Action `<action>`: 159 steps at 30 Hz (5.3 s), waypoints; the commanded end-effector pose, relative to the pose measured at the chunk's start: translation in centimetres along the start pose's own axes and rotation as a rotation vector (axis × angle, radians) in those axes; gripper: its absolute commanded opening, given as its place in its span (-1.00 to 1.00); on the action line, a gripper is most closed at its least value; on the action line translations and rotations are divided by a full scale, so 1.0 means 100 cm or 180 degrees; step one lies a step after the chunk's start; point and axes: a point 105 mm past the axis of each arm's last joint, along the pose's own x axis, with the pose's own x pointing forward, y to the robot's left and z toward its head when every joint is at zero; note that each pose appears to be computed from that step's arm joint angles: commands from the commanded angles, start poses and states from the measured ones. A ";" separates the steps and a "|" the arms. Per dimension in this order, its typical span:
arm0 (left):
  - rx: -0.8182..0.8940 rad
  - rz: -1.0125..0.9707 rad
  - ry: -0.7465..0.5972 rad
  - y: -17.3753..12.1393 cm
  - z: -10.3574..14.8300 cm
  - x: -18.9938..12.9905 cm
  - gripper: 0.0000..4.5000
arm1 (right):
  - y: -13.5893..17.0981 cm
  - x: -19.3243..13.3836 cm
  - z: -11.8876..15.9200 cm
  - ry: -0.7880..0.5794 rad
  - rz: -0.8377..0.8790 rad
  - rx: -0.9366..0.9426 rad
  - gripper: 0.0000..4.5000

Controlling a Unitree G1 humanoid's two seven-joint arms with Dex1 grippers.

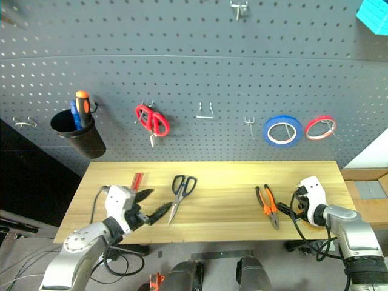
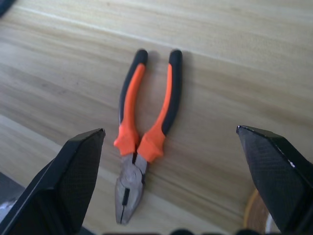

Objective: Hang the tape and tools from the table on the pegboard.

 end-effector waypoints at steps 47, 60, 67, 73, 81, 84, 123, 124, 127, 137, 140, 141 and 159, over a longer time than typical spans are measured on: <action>0.0453 -0.1019 -0.0158 -0.087 0.031 0.082 1.00 | -0.027 0.009 -0.012 0.0745 -0.0790 0.0429 -0.84; 0.0250 -0.0349 -0.1185 -0.038 0.108 0.087 1.00 | 0.060 -0.079 0.066 -0.0100 0.0169 -0.0339 -0.95; 0.0426 0.0146 -0.1458 -0.015 0.124 0.085 1.00 | 0.112 -0.091 0.123 -0.1235 0.0684 -0.0604 -0.95; 0.0662 0.0000 -0.1737 -0.028 0.143 0.070 1.00 | 0.140 -0.068 0.152 -0.1652 0.0769 -0.0793 -0.95; 0.0691 -0.0034 -0.1636 -0.034 0.138 0.048 1.00 | 0.140 -0.048 0.173 -0.1740 0.0690 -0.0993 -0.95; 0.0635 0.0038 -0.1506 -0.031 0.126 0.044 1.00 | 0.141 -0.043 0.180 -0.1800 0.0676 -0.1042 -0.95; 0.0568 -0.0011 -0.1216 -0.038 0.112 0.037 1.00 | 0.127 0.059 0.180 -0.1589 0.0521 -0.1090 0.17; 0.0562 -0.0014 -0.1200 -0.038 0.111 0.038 1.00 | 0.128 0.055 0.173 -0.1502 0.0607 -0.1111 0.33; 0.0578 -0.0066 -0.1082 -0.039 0.103 0.039 1.00 | 0.122 0.042 0.145 -0.1170 0.0722 -0.1165 0.78; 0.0620 -0.0546 -0.0328 -0.064 0.052 0.034 1.00 | 0.049 0.026 0.050 0.0072 -0.0308 -0.0373 1.00; 0.0575 -0.0717 -0.0127 -0.076 0.038 0.025 1.00 | 0.051 0.026 0.035 0.0315 -0.0368 -0.0266 1.00; 0.0538 -0.0778 -0.0103 -0.081 0.037 0.021 1.00 | 0.054 0.027 0.031 0.0379 -0.0353 -0.0252 1.00; 0.0253 -0.0624 -0.0079 -0.091 0.040 0.003 1.00 | 0.044 0.048 0.027 0.0557 -0.0790 -0.0230 1.00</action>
